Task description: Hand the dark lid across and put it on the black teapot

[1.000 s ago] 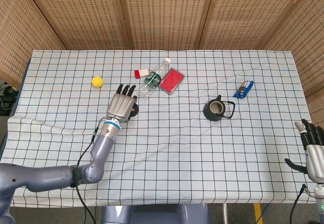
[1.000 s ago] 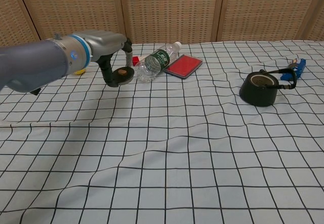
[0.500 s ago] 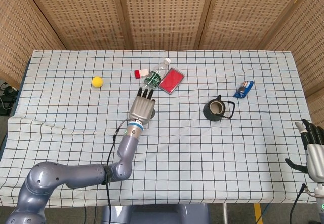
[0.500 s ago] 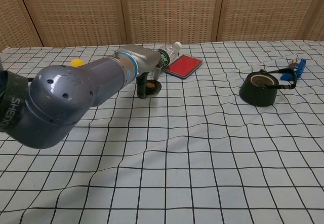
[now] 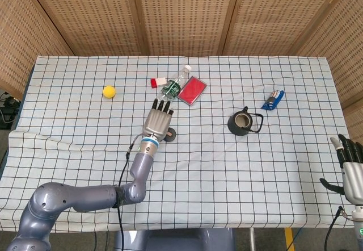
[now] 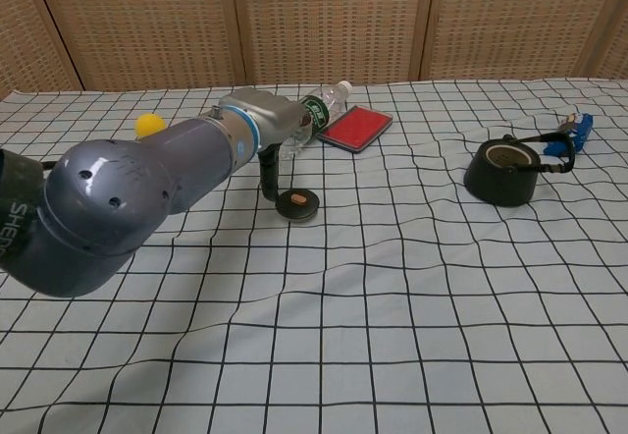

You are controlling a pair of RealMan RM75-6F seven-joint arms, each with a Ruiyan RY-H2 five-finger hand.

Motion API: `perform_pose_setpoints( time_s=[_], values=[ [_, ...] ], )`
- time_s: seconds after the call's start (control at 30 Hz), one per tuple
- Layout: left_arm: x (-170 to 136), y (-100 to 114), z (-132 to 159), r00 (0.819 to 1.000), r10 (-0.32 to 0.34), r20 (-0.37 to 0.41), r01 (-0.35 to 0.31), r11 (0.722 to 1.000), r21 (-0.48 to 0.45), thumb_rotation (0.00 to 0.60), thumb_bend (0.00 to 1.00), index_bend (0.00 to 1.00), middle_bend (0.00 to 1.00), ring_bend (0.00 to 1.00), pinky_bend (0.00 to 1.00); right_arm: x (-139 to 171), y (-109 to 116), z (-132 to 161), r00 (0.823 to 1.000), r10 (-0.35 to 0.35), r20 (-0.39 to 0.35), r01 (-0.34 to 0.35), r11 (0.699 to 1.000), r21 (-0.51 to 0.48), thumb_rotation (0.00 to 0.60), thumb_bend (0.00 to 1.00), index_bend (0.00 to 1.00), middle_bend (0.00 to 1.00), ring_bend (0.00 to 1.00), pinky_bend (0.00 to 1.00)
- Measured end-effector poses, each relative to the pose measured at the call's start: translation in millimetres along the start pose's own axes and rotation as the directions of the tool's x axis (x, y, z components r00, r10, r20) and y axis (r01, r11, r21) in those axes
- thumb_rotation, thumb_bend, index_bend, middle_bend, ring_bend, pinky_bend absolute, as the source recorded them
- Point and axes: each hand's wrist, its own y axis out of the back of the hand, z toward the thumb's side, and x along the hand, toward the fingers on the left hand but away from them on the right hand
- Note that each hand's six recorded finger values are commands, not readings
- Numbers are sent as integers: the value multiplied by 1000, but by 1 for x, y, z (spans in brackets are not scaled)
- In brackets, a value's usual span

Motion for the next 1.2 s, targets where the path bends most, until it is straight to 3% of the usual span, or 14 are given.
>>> perform_pose_setpoints(
  time_s=[0.17,0.27,0.47,0.6,0.83,0.93,1.03,1.2],
  values=[
    [-21,13,-15,996,82,30,-80,995,-60,600,71,138,0,0,0,0,-3,1,1000,5,2,-5,1000,8,600,160,6,0,0,0],
    [-45,26,-39,986,162,35,-158,983,-98,600,70,114,0,0,0,0,-5,4,1000,7,-6,-7,1000,12,600,161,6,0,0,0],
    [-115,29,-130,954,292,-68,-299,945,-135,600,70,81,0,0,0,-2,-7,10,1000,-5,-23,5,1000,21,600,161,7,0,0,0],
    [-161,9,-184,944,290,-155,-313,938,-150,600,71,74,0,0,0,-1,-10,14,999,-3,-32,4,1000,24,600,161,16,0,0,0],
    [-220,-23,-240,919,277,-281,-339,919,-203,600,74,71,0,0,0,-2,-18,24,999,1,-53,2,999,51,600,160,39,0,0,0],
    [-241,-31,-255,913,278,-300,-347,914,-209,600,74,68,0,0,0,-6,-21,36,997,-2,-78,5,999,36,600,161,60,0,0,0],
    [-254,-27,-265,900,310,-307,-382,900,-211,600,74,68,0,0,0,-13,-22,60,993,-2,-120,3,1000,11,600,161,82,0,0,0],
    [-269,-23,-278,897,326,-299,-404,879,-254,600,74,68,0,0,0,-31,-30,121,972,26,-235,-33,999,-27,600,161,144,0,0,0]
  ],
)
